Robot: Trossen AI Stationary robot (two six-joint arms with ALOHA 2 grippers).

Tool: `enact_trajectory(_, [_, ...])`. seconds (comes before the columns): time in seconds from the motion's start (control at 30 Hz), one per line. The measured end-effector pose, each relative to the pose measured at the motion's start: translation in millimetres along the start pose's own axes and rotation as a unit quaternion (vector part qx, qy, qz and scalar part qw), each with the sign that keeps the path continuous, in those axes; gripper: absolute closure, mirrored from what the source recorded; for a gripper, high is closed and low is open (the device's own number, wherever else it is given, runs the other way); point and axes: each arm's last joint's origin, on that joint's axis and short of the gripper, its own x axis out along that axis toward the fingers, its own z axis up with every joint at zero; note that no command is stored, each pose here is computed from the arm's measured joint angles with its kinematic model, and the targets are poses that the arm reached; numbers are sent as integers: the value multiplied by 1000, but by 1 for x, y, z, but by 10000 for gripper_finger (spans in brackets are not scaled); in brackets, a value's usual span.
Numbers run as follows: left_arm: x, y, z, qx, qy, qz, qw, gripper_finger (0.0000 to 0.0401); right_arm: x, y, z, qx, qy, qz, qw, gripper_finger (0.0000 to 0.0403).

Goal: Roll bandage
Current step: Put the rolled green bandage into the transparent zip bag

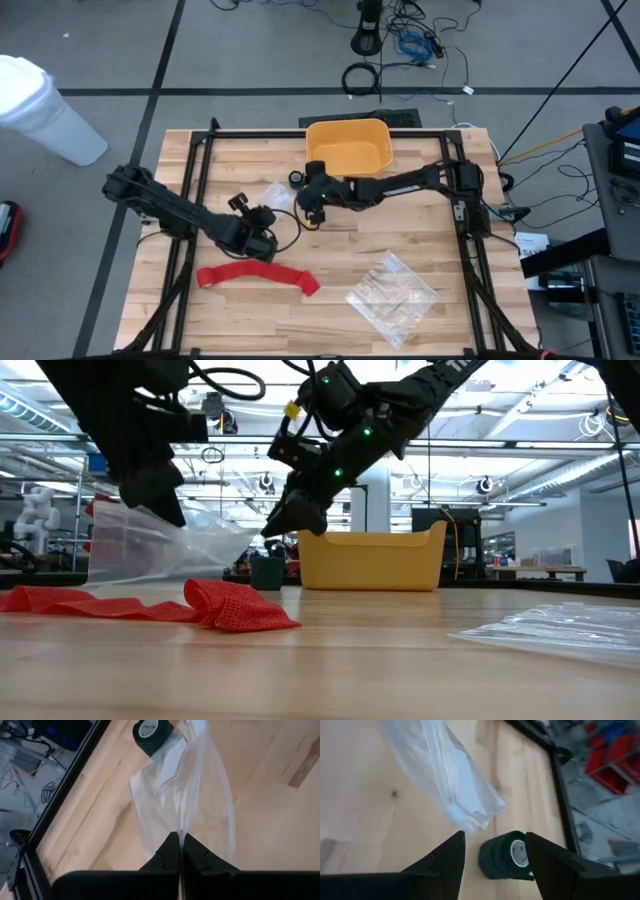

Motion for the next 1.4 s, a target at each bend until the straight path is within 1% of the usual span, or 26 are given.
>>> enact_trajectory(0.1, [2, -2, -1, -4, 4, 3, 1000, 401, 8, -11, 2, -4, 3, 32, 999, 208])
enact_trajectory(0.23, [3, -2, -1, -14, 11, -1, 1000, 401, 34, -10, 0, -40, 63, 64, 995, 209])
enact_trajectory(0.37, [3, -2, -2, -20, 24, -7, 999, 401, 56, -8, -1, -54, 116, 67, 989, 209])
enact_trajectory(0.47, [3, -2, -2, -20, 28, -10, 999, 401, 65, -11, -2, -58, 142, 59, 986, 209])
enact_trajectory(0.6, [3, -1, -3, -14, 33, -7, 999, 401, 65, -16, 1, -56, 145, 58, 986, 212])
enact_trajectory(0.67, [4, -1, -5, -13, 34, -6, 999, 401, 60, -16, 1, -60, 159, 68, 983, 219])
enact_trajectory(0.73, [5, 0, -8, -12, 37, -4, 999, 401, 51, -20, 6, -61, 159, 69, 983, 225])
enact_trajectory(0.83, [9, 1, -13, -20, 42, 2, 999, 401, 39, -30, 19, -56, 138, 57, 987, 228])
enact_trajectory(0.9, [10, 1, -15, -24, 46, 4, 999, 401, 38, -36, 21, -49, 125, 49, 990, 227])
enact_trajectory(0.97, [10, 1, -16, -25, 46, 3, 999, 401, 40, -41, 15, -49, 125, 60, 989, 226])
enact_trajectory(1.03, [10, 0, -16, -26, 44, -1, 999, 401, 46, -47, 8, -34, 118, 79, 989, 226])
enact_trajectory(1.17, [10, -1, -16, -27, 43, -2, 999, 401, 53, -55, -5, -22, 131, 81, 988, 230])
enact_trajectory(1.3, [10, -1, -16, -23, 43, -2, 999, 401, 54, -58, -10, -10, 129, 102, 986, 232])
enact_trajectory(1.4, [9, 0, -16, -25, 42, -4, 999, 401, 54, -58, -12, -10, 132, 108, 985, 232])
